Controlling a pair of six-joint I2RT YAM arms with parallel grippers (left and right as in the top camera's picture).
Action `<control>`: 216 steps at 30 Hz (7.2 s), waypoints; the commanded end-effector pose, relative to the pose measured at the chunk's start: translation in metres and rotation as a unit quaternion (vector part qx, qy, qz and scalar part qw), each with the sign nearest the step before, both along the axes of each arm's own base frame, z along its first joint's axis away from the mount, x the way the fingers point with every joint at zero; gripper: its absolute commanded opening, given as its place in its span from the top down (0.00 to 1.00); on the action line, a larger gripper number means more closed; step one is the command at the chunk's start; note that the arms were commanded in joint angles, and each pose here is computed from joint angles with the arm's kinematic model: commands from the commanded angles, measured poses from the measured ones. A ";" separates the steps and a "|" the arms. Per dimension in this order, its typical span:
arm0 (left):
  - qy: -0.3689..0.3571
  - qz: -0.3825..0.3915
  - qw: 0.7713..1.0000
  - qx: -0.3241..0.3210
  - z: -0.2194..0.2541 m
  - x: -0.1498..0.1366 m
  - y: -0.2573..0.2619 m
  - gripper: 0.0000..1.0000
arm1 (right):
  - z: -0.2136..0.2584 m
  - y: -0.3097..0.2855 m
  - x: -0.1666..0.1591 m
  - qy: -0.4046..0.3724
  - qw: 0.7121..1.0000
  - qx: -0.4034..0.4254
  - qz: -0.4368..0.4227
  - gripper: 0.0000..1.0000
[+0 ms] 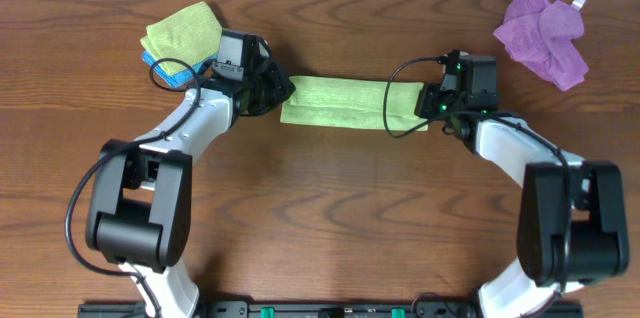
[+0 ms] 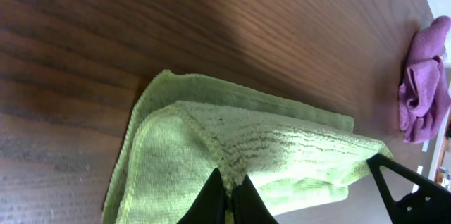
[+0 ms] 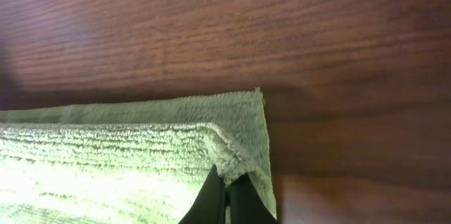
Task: Fold the cloth
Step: 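Fold the cloth over lengthwise into a strip with both grippers, then regrasp the strip ends with both grippers and stretch it straight, then fold the right end of the strip toward the left gripper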
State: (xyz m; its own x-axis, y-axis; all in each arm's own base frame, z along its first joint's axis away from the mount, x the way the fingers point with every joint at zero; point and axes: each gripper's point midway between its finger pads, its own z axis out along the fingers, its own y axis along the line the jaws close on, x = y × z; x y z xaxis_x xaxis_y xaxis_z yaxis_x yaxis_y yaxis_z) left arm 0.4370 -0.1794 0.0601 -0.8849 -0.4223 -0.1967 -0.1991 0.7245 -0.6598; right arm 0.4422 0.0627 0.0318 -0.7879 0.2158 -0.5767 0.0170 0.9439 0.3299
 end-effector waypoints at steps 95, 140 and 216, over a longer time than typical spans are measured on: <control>0.010 -0.001 0.997 0.082 -0.068 0.012 -0.016 0.94 | -0.008 0.010 -0.072 0.150 0.939 0.255 -0.174 0.01; 0.031 -0.019 0.997 0.072 -0.057 0.011 -0.023 0.94 | 0.064 0.073 0.015 -0.105 0.949 0.296 -0.032 0.99; -0.003 0.056 0.994 0.097 0.013 0.029 0.090 0.94 | 0.031 0.260 -0.015 -0.015 0.963 0.154 0.219 0.74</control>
